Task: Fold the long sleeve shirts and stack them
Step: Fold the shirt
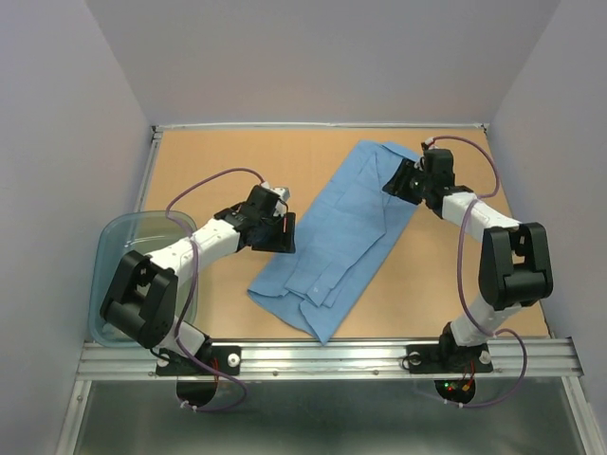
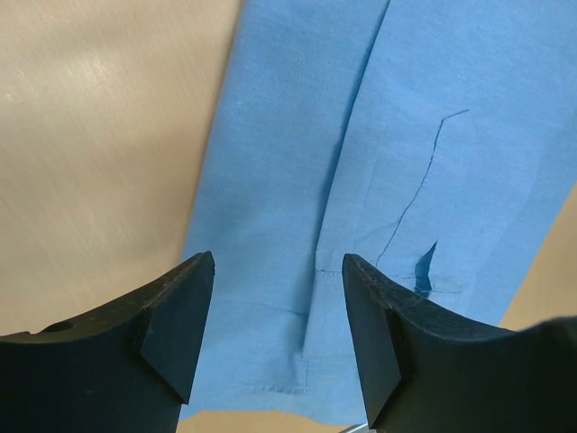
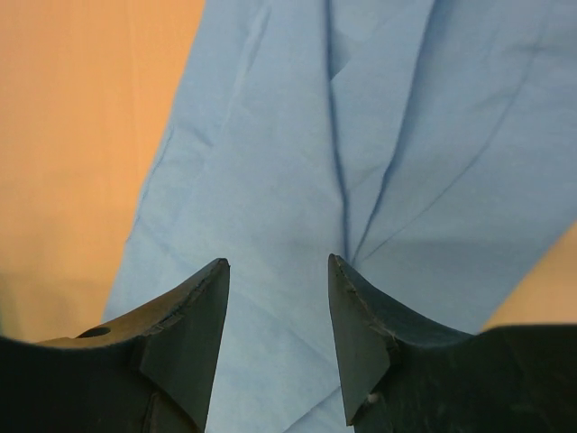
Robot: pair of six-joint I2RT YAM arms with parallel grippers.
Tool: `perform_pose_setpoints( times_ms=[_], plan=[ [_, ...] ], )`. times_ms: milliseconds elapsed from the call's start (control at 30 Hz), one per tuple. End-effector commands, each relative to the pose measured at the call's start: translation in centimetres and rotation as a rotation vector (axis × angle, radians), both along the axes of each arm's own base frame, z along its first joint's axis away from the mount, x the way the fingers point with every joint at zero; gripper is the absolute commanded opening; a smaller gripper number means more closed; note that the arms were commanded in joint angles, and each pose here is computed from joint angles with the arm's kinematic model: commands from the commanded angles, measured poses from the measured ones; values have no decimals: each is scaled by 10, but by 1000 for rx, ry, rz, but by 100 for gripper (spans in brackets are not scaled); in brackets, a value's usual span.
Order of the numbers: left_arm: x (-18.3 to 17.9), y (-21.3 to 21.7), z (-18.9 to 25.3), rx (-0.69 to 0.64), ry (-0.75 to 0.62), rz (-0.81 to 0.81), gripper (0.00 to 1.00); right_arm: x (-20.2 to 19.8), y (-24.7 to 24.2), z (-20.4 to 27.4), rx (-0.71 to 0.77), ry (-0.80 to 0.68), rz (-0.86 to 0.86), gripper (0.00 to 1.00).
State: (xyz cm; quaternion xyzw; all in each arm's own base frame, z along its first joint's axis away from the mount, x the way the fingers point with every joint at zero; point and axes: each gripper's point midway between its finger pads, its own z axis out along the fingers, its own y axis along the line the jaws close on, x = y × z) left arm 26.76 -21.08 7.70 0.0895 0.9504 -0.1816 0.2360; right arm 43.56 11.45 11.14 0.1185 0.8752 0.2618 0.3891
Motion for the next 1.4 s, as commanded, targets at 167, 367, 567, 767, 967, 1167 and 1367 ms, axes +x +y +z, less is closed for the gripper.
perform_pose_setpoints(
  times_ms=[167,367,567,767,967,1167,1367],
  plan=[
    [-16,12,-32,75,117,-12,68,-2,-27,-35,-445,175,-93,53],
    [-31,10,-45,68,198,-41,65,21,-19,-49,-494,189,-65,52],
    [-52,12,-56,50,271,-49,58,52,-4,-75,-521,197,0,51],
    [-58,-8,-56,-58,301,-56,58,102,6,-94,-555,157,33,51],
    [-45,-42,-35,-152,270,-110,68,168,28,-55,-584,-21,81,52],
    [-15,-59,17,-219,109,-110,88,182,29,-3,-598,-113,55,58],
    [-4,-52,54,-236,-5,-35,95,112,23,59,-535,-116,9,68]
  ],
)
